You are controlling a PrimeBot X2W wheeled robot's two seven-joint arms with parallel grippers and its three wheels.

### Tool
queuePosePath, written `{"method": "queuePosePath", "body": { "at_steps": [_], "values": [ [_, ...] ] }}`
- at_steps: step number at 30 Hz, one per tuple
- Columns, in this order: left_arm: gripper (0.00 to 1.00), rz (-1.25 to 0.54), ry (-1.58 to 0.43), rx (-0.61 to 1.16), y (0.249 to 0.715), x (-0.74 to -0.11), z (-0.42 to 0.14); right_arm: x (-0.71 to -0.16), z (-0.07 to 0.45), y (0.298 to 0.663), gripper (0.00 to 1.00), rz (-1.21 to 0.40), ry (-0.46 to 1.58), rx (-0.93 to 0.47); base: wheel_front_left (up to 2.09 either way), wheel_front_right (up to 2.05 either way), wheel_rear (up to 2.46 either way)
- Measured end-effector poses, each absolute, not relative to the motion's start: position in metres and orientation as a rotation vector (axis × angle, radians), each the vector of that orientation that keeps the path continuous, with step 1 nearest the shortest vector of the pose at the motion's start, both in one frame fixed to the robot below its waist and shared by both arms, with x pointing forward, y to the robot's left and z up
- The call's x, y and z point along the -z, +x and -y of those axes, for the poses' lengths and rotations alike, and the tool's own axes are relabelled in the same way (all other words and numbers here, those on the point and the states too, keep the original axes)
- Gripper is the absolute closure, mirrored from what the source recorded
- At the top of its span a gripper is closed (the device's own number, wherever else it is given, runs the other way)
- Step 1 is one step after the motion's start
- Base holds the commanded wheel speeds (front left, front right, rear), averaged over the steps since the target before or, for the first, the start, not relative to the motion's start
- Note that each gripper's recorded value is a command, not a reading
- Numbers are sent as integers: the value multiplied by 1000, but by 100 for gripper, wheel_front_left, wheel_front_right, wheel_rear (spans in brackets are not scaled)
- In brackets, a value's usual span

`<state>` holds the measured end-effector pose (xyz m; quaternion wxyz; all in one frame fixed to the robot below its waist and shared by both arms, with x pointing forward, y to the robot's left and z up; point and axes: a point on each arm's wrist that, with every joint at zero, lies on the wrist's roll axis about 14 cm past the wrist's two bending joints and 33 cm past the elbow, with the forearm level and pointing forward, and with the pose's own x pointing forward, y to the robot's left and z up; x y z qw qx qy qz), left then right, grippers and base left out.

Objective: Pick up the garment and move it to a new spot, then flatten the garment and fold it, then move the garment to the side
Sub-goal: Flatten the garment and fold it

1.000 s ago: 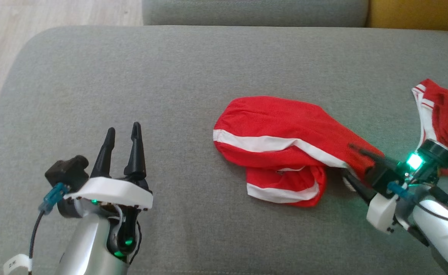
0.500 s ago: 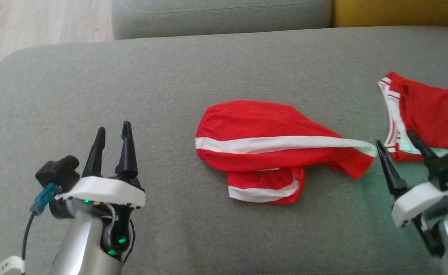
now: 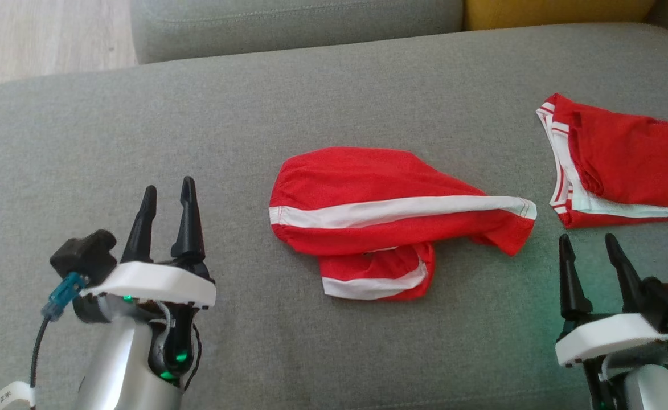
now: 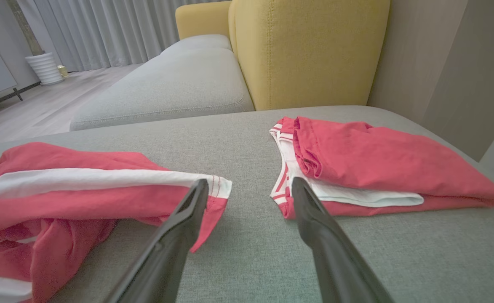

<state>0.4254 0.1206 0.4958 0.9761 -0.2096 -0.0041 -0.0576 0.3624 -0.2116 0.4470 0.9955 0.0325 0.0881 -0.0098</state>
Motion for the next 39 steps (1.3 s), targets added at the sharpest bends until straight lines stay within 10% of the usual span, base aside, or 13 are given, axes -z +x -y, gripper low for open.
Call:
{"method": "queuePosePath", "body": {
  "at_steps": [35, 36, 37, 38, 39],
  "values": [
    [0, -515, -389, 468, 427, -390, -22, -444, 228, 384, 0, -159, 62, 73, 0, 0, 0],
    [15, -505, -390, 472, 428, -392, -21, -444, 228, 384, 0, -160, 62, 73, 0, 0, 0],
    [77, -499, -388, 477, 429, -394, -20, -444, 228, 384, 0, -159, 63, 74, 0, 0, 0],
    [100, -486, -387, 479, 430, -396, -19, -443, 228, 384, 0, -159, 64, 74, 0, 0, 0],
    [100, -474, -387, 479, 431, -398, -20, -443, 227, 383, 0, -160, 64, 73, 0, 0, 0]
  ]
}}
